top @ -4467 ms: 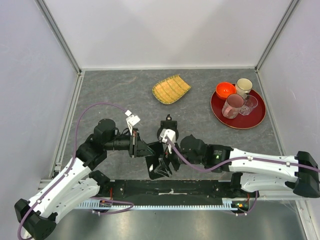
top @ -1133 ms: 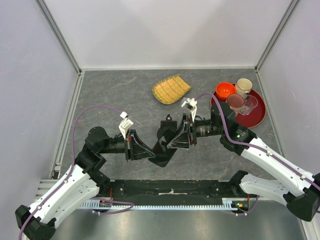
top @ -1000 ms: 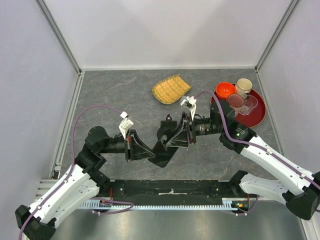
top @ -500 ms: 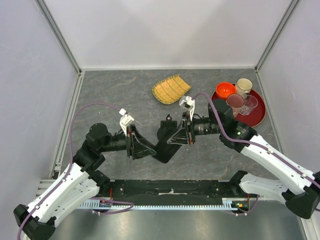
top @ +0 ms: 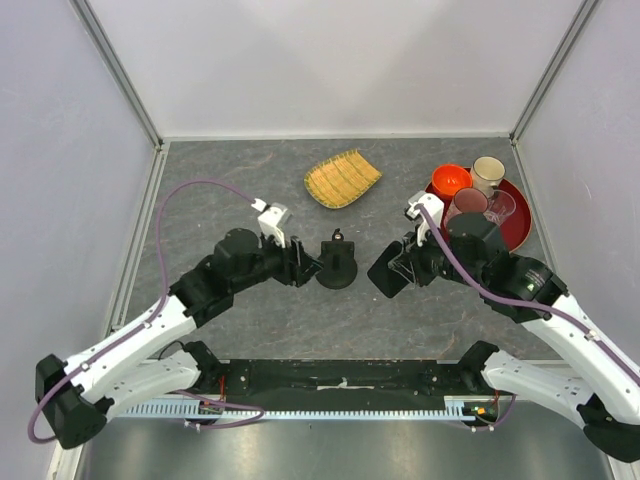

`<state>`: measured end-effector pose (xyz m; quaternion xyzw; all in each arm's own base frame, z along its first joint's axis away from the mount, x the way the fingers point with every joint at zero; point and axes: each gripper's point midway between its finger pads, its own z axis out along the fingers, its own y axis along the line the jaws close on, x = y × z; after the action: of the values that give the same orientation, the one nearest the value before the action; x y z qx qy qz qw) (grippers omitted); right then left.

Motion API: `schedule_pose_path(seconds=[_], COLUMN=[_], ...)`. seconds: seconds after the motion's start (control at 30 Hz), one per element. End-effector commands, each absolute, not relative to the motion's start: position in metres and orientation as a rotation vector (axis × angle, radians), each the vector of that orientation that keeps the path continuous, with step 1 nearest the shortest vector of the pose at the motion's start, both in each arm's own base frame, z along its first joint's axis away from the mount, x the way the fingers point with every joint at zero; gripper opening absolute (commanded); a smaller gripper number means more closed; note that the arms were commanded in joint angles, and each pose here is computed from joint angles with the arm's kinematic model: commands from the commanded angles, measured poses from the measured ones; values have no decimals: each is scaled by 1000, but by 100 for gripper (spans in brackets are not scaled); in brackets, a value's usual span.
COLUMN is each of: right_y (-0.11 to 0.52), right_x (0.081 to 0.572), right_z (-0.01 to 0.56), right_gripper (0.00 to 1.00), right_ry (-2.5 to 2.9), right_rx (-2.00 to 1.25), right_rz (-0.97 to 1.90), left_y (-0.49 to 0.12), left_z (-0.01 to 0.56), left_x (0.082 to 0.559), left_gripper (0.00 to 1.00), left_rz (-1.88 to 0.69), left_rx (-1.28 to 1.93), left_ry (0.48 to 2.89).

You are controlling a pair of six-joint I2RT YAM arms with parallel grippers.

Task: Place the phone on the phone stand

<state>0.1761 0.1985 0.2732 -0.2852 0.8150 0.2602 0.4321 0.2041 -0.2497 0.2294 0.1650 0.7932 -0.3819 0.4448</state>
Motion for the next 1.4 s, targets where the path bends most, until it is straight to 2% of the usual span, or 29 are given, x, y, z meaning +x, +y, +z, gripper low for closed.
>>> schedule_pose_path(seconds=[0.0,0.2,0.33,0.6,0.7,0.73,0.9,0.97,1.0,1.03,1.1,1.2,1.37], right_y=[195,205,211,221,229,233,252,259,262,265,269,273,282], right_x=[184,188,188,191,191,193,201,208,209,210,212,215,218], right_z=[309,295,297,288,290,295,303,304,308,310,310,309,308], right_gripper=[0,0,0,0,0,0,0,0,0,0,0,0,0], right_ry=[1934,1972,1946,1944,1929,1901,1819,1806,1796,1788,1786,1789,1782], right_rx=[-670,-738,-778,-849,-878,-885,-957,-962,-966,-973,-979,-983,-1007], right_rz=[628,627,646,650,684,695,736,739,744,756,763,769,789], left_y=[-251,-266,-267,-277,-278,-277,-275,-273,-273,-271,-270,-269,-269], left_z=[226,212,205,206,206,206,202,199,200,198,198,200,198], left_x=[228,244,252,258,259,260,259,258,257,256,256,256,260], left_gripper=[60,54,46,46,39,32,17,19,23,33,38,39,30], left_rz=[-672,-596,-562,-588,-577,-566,-526,-521,-526,-519,-515,-512,-494], left_rx=[412,398,387,386,399,407,456,466,469,472,471,470,470], left_ry=[1887,1893,1892,1847,1848,1847,1866,1873,1869,1873,1869,1857,1855])
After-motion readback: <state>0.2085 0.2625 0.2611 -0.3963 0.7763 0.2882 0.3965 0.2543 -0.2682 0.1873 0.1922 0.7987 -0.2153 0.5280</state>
